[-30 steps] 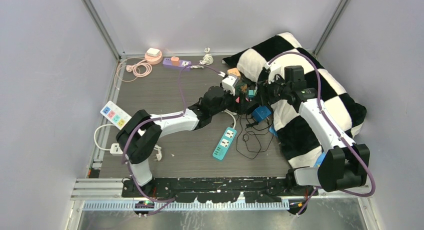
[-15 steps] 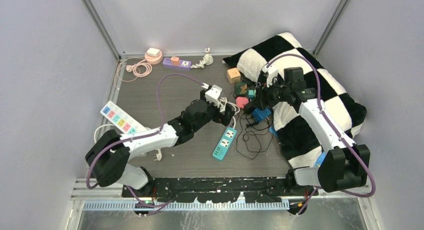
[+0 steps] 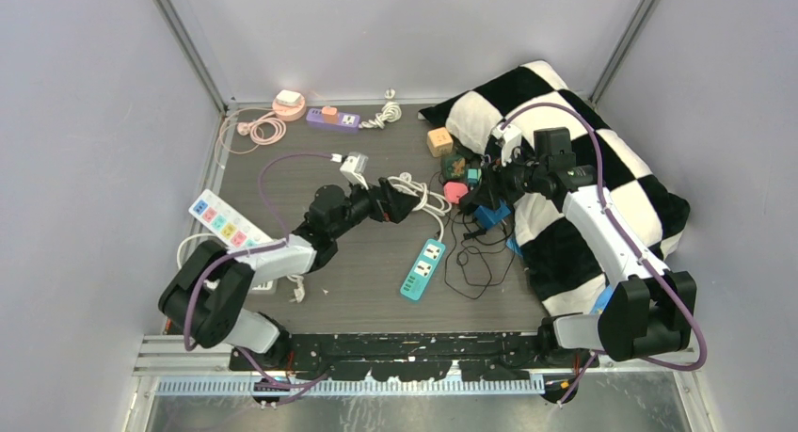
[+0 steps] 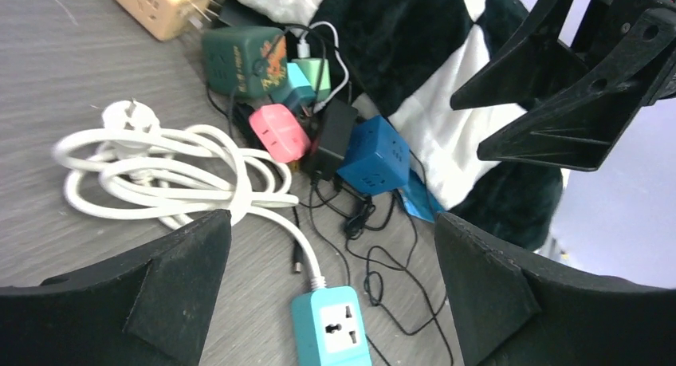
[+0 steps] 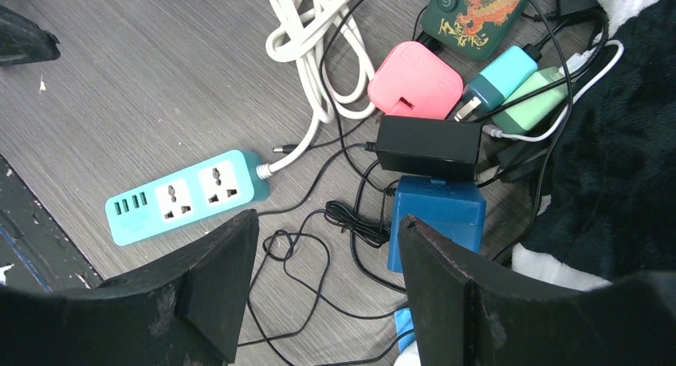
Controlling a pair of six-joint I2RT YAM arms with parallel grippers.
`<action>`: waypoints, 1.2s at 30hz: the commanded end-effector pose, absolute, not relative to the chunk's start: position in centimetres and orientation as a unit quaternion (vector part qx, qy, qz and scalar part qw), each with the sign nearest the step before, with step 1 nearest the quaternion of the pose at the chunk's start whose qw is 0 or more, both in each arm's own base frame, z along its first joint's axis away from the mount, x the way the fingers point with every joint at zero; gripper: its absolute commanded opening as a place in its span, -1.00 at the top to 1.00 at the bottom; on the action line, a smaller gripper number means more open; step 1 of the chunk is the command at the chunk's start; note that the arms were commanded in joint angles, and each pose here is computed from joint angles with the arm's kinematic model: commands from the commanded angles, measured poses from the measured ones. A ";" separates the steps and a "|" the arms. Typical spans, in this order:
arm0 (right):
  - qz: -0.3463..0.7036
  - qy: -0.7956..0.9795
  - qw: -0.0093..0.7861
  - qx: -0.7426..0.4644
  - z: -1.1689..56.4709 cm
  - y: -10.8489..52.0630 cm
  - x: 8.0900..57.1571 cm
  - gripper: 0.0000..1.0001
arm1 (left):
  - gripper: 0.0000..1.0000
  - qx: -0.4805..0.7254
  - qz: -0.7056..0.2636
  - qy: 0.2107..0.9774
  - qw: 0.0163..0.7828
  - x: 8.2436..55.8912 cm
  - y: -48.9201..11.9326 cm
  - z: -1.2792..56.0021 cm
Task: Pull the plug off the socket
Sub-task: Move the socket to the center of the board.
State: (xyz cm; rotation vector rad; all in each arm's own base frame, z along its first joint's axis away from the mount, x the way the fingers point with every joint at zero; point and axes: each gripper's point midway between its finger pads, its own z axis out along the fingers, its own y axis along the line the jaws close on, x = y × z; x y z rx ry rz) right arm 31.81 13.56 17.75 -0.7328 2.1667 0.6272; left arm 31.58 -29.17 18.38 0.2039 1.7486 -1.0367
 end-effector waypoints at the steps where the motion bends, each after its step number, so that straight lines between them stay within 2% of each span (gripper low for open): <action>1: 0.244 0.825 0.411 -0.300 20.5 13.8 32.5 -0.39 | -0.99 0.061 -0.547 0.672 0.497 31.1 -30.7 21.2; 5: 0.244 0.826 0.409 -0.302 20.4 13.8 32.5 -0.39 | -0.93 0.067 -0.559 0.701 0.438 31.5 -32.5 19.2; 8: 0.243 0.827 0.408 -0.301 20.4 13.7 32.6 -0.39 | -0.87 0.067 -0.520 0.743 0.416 32.0 -33.4 16.8; 12: 0.240 0.828 0.408 -0.301 20.4 13.6 32.6 -0.39 | -0.90 0.106 -0.386 0.799 0.449 31.9 -34.2 14.5; 15: 0.240 0.828 0.407 -0.301 20.2 13.7 32.6 -0.39 | -0.89 0.131 -0.290 0.814 0.486 31.8 -34.4 14.1; 20: 0.239 0.829 0.406 -0.301 20.3 13.6 32.7 -0.39 | -0.81 0.109 -0.188 0.833 0.510 32.2 -34.3 13.8; 24: 0.238 0.829 0.407 -0.301 20.3 13.6 32.7 -0.39 | -0.80 0.105 -0.160 0.835 0.516 32.2 -35.5 14.3; 30: 0.236 0.829 0.408 -0.300 20.3 13.5 32.7 -0.39 | -0.20 0.109 -0.183 0.841 0.497 32.1 -37.7 13.3; 36: 0.236 0.829 0.408 -0.300 20.4 13.5 32.7 -0.39 | -0.06 0.111 -0.179 0.855 0.475 32.5 -39.0 11.4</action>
